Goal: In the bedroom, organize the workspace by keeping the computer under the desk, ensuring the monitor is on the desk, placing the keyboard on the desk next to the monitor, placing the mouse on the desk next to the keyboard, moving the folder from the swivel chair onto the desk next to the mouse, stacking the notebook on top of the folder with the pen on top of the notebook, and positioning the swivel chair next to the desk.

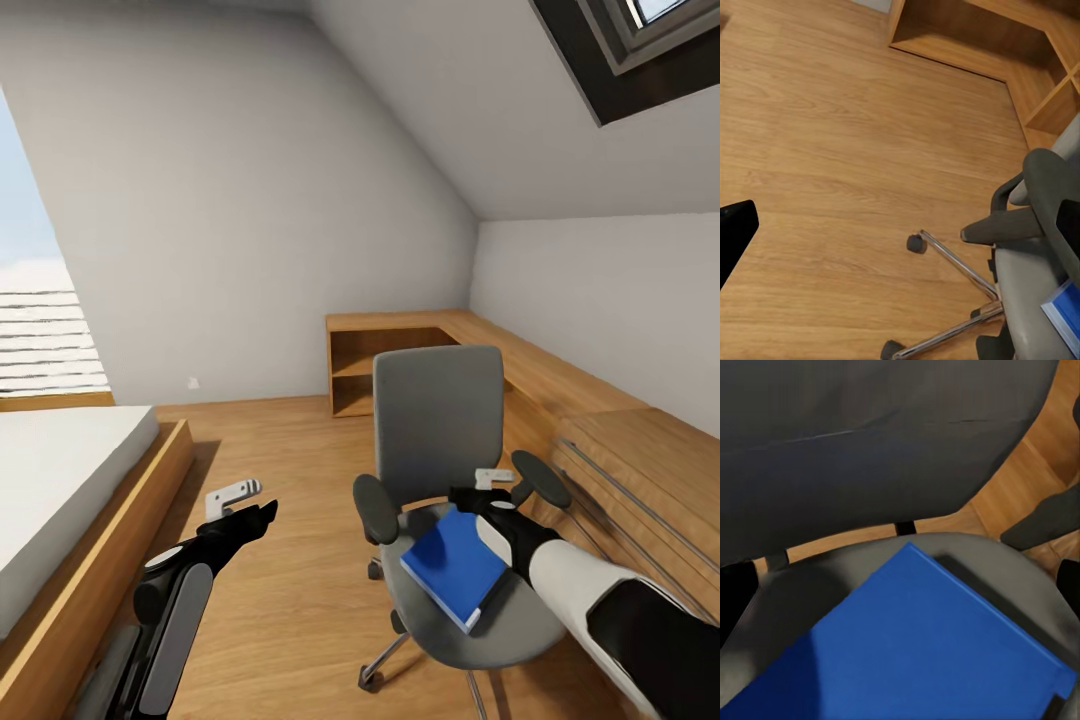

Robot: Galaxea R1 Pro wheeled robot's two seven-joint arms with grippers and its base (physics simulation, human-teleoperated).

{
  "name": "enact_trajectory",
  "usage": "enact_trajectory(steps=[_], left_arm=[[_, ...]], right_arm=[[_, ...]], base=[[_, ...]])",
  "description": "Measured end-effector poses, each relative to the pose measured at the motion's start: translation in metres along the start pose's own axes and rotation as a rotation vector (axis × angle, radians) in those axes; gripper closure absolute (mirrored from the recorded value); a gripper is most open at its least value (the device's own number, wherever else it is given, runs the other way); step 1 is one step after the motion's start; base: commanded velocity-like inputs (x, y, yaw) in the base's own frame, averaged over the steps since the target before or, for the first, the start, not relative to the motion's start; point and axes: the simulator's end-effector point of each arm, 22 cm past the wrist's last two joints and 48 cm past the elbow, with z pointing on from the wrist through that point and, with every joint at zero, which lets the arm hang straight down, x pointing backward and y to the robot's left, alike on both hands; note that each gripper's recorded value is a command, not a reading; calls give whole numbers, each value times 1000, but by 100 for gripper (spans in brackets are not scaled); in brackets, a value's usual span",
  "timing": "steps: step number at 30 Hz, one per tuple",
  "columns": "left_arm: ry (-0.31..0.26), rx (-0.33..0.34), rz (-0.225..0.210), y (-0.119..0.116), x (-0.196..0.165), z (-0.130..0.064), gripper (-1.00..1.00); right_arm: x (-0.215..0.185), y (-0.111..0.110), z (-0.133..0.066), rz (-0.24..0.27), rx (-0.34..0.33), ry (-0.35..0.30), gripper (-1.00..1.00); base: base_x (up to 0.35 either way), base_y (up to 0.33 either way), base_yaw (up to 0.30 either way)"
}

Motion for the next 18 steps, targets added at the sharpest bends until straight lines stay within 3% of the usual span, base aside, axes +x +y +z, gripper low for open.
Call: enact_trajectory(steps=[9,18], left_arm=[[2,1,0,-1,1,0,-100],[4,2,1,-1,2,0,-100]], right_arm=[[2,23,-2,30,-30,-18,-100],[3,26,-3,31,-25,-14,-100]], base=[[0,0,0],[0,0,0]])
